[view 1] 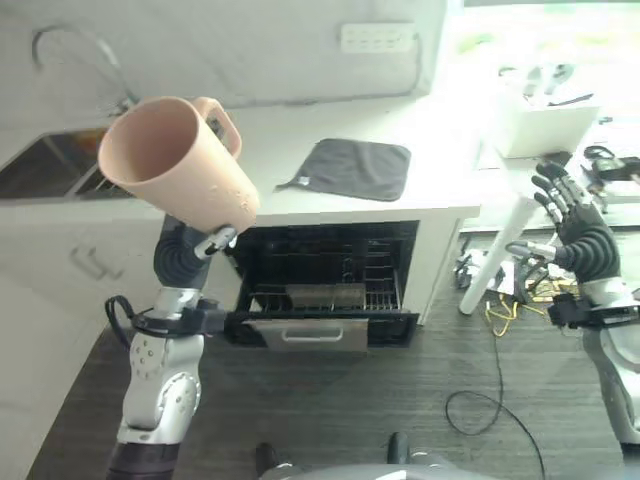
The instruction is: Place the dishes in the dishwasher.
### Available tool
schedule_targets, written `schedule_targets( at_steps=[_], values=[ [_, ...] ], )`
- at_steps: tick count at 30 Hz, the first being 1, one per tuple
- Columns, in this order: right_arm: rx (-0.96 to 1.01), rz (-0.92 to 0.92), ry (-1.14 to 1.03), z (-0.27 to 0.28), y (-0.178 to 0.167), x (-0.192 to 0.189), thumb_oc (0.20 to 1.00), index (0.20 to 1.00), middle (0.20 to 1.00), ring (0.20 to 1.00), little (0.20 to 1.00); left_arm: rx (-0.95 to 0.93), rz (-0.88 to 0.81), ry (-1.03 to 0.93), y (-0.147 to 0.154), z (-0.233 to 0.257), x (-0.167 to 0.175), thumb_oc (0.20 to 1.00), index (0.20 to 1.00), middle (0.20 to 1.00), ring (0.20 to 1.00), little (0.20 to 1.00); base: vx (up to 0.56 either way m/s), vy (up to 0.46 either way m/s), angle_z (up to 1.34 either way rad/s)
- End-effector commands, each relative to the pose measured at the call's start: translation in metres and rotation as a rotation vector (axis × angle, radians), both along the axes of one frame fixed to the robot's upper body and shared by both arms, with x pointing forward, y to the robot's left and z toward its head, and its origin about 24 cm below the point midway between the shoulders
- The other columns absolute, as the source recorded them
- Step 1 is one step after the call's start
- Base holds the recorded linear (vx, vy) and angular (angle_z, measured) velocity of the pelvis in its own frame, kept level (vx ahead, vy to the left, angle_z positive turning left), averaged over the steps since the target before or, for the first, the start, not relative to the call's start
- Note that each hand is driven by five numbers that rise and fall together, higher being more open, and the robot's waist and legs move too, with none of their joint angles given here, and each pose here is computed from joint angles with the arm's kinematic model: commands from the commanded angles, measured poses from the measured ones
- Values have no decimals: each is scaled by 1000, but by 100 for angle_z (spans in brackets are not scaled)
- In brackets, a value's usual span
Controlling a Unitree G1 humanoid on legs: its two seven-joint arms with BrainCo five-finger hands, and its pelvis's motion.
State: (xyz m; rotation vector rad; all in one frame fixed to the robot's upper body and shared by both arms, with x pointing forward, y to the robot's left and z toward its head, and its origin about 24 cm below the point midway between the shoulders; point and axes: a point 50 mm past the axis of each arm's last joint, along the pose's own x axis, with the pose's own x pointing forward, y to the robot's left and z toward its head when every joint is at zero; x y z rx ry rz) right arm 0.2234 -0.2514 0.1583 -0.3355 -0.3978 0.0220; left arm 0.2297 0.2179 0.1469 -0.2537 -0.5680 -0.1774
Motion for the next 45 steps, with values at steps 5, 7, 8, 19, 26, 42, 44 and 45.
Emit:
schedule_targets(
  at_steps=[5, 7, 8, 19, 26, 42, 44, 45],
  values=[
    [5, 83, -182, 32, 10, -6, 1000, 1000, 1000, 1000, 1000, 43, -22, -148, 3, 29, -6, 200, 200, 200, 200, 200, 105, 39, 13],
    [8, 121, -183, 32, 14, -6, 1000, 1000, 1000, 1000, 1000, 40, -24, -142, 3, 28, -6, 200, 200, 200, 200, 200, 87, -16, 17],
    [5, 132, -178, 31, 16, -6, 1000, 1000, 1000, 1000, 1000, 39, -28, -136, 2, 27, -6, 200, 200, 200, 200, 200, 95, -28, 6],
    [112, 152, -150, 26, 28, -1, 1000, 1000, 1000, 1000, 1000, 162, 75, -143, -13, 28, 0, 200, 200, 200, 200, 200, 26, 32, -7],
    [137, 135, -130, 22, 29, 0, 1000, 1000, 1000, 1000, 1000, 227, 112, -129, -19, 23, 5, 200, 200, 200, 200, 200, -2, 53, 7],
    [316, 330, 50, 5, 72, 26, 1000, 1000, 1000, 1000, 1000, 376, 311, -11, -49, -7, 31, 200, 200, 200, 200, 200, 14, 9, 0],
    [313, 344, 48, 6, 76, 27, 1000, 1000, 1000, 1000, 1000, 389, 324, -11, -54, -10, 34, 200, 200, 200, 200, 200, 0, 0, 0],
    [299, 373, 29, 9, 83, 29, 1000, 1000, 1000, 1000, 1000, 403, 333, -13, -60, -11, 38, 200, 200, 200, 200, 200, 0, 0, 0]
  ],
)
